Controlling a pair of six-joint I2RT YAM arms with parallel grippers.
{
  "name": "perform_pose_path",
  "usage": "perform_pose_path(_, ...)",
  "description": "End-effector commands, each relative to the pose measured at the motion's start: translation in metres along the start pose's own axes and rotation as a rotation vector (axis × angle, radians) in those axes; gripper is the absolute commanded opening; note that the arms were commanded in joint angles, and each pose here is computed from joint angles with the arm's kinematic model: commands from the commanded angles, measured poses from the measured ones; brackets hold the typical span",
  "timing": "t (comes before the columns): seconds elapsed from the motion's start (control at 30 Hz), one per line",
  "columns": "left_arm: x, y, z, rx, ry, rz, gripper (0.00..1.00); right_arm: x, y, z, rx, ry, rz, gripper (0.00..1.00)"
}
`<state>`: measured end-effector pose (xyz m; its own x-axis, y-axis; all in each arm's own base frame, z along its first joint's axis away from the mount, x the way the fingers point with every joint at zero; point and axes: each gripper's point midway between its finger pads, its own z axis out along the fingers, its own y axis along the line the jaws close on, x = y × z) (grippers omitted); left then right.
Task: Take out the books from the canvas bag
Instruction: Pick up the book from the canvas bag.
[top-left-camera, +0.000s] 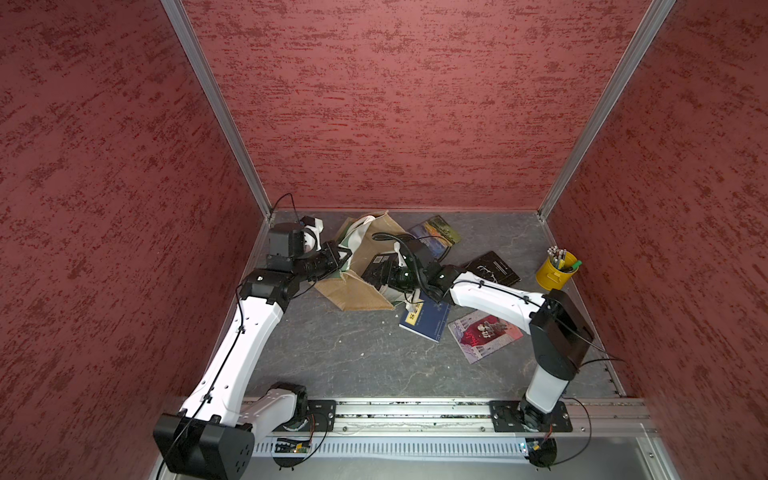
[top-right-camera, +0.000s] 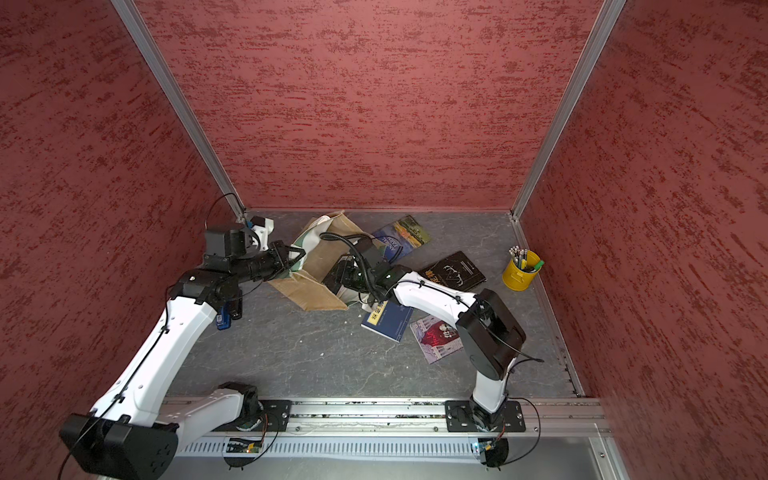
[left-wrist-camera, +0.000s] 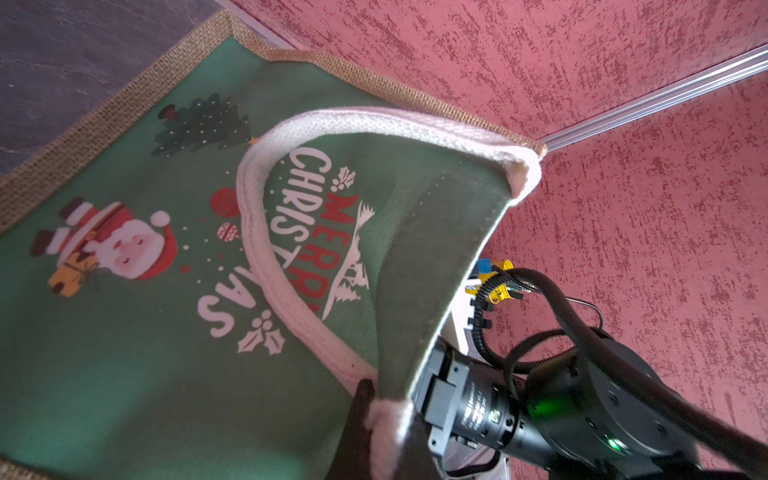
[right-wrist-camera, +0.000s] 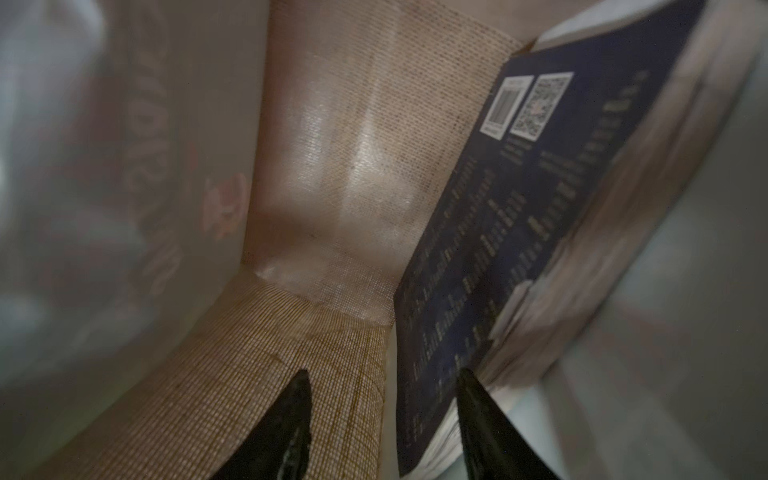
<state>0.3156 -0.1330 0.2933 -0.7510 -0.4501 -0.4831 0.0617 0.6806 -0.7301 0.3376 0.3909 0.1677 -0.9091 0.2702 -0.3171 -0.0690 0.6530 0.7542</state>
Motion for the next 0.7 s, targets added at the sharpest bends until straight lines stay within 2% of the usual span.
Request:
perform_pose_path(0.0, -0.016, -0.028, -0.014, 0.075, -0.083, 0.075, 0.0, -0.003, -0.021, -0.003, 0.068, -0.023, 0.091, 0.61)
perform_pose_path(0.2, -0.009, -0.037, -0.013, 0.087, -0.07, 0.07, 0.0, 0.002, -0.044, 0.004, 0.132, -0.006, 0.146, 0.65)
perform_pose_path(0.5, 0.01, -0.069, -0.006, 0.152, -0.003, 0.097, 0.0, 0.015, -0.055, 0.035, 0.053, 0.068, 0.209, 0.66)
perform_pose_path(0.57, 0.016, -0.075, -0.005, 0.16, 0.014, 0.112, 0.0, 0.017, -0.05, 0.04, -0.019, 0.073, 0.216, 0.66)
perform_pose_path(0.67, 0.022, -0.076, -0.004, 0.158, 0.027, 0.114, 0.0, 0.013, -0.017, 0.034, -0.26, 0.039, 0.189, 0.62)
